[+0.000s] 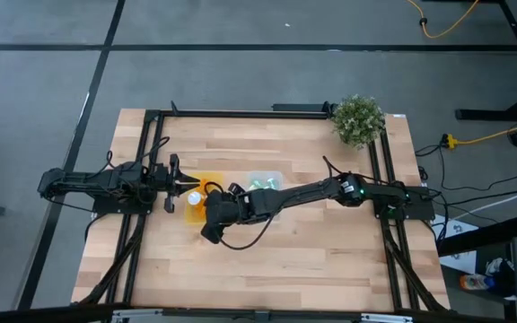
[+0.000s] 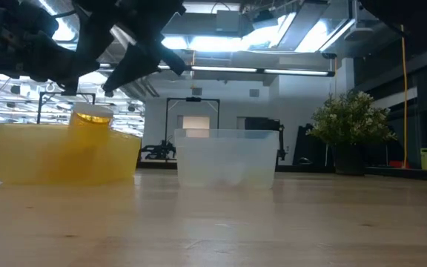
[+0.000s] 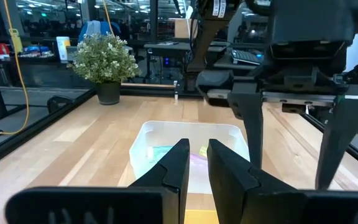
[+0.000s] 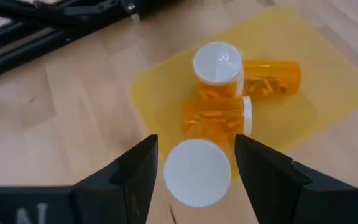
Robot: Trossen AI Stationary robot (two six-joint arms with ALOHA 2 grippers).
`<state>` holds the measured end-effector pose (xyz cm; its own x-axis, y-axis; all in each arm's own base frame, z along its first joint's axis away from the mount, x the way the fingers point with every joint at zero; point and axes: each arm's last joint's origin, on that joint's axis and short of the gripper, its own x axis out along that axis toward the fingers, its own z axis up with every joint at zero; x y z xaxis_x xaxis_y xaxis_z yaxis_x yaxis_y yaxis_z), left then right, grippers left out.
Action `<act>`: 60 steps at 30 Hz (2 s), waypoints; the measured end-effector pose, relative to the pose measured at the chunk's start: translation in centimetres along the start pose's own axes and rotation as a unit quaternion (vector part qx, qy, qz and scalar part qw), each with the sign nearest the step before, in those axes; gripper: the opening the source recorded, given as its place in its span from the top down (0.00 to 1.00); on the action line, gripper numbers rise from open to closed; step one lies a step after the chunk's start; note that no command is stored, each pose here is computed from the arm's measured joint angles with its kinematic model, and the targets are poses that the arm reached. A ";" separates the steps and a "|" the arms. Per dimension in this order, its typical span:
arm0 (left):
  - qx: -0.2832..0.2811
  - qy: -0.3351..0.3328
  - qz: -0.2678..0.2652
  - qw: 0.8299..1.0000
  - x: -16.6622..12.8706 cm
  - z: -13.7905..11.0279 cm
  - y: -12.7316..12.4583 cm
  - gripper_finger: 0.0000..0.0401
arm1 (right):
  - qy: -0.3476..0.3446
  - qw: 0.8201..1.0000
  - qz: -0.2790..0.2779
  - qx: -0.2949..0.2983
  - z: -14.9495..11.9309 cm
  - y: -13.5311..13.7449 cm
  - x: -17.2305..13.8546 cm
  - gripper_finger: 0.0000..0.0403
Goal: Pick and place medicine bottles into bin by pill shape (circle, oval)
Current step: Put the orange pill bottle into the yellow bin
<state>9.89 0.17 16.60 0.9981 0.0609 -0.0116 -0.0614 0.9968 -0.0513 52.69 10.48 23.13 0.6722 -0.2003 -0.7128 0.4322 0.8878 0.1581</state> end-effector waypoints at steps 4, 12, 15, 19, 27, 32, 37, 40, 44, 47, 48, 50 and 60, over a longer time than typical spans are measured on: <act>0.000 0.000 0.000 1.000 0.0 0.0 0.0 0.87 | 0.017 0.999 0.046 0.009 0.9 -0.9 0.5 0.47; -0.020 0.000 -0.001 1.000 0.0 0.0 0.0 0.87 | 0.019 0.999 0.024 -0.010 2.2 -2.1 -1.3 0.47; -0.030 0.005 -0.015 0.999 -0.1 0.6 -0.1 0.87 | -0.010 0.999 -0.043 -0.027 2.9 -2.3 -5.0 0.47; -0.038 0.084 0.018 0.996 -0.1 2.3 -0.1 0.87 | -0.013 0.989 -0.144 -0.041 3.0 -3.4 -9.2 0.47; -0.077 0.323 0.001 0.943 2.8 4.1 -1.1 0.87 | 0.039 0.976 -0.215 -0.006 2.2 -5.4 -12.1 0.47; -0.045 0.442 -0.012 0.896 4.7 3.6 -2.2 0.87 | 0.048 0.977 -0.208 -0.009 1.8 -5.1 -11.9 0.47; -0.033 0.473 -0.021 0.880 6.2 3.1 -3.0 0.87 | 0.049 0.977 -0.206 -0.012 1.7 -4.9 -12.0 0.47; -0.033 0.484 -0.023 0.874 6.9 2.5 -3.4 0.87 | 0.050 0.977 -0.204 -0.021 1.7 -4.9 -12.0 0.47; -0.032 0.486 -0.021 0.873 7.9 1.8 -3.7 0.87 | 0.051 0.977 -0.204 -0.025 1.7 -4.9 -12.0 0.47; -0.032 0.487 -0.021 0.873 8.4 1.4 -3.8 0.87 | 0.051 0.977 -0.203 -0.027 1.7 -4.9 -12.0 0.47; -0.032 0.490 -0.021 0.871 8.4 1.3 -3.9 0.87 | 0.052 0.977 -0.203 -0.028 1.7 -4.8 -12.0 0.47; -0.034 0.499 -0.027 0.866 8.6 1.0 -3.9 0.87 | 0.052 0.977 -0.202 -0.034 1.7 -4.8 -12.0 0.47; -0.037 0.495 -0.032 0.868 9.0 0.8 -4.0 0.87 | 0.052 0.978 -0.199 -0.039 1.6 -4.6 -12.0 0.47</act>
<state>19.09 -3.25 17.49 0.5061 -0.1062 -0.8559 -0.0422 0.9882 -0.1475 43.55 8.13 32.06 0.3938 -0.4967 -0.7735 0.5971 0.7780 -0.1955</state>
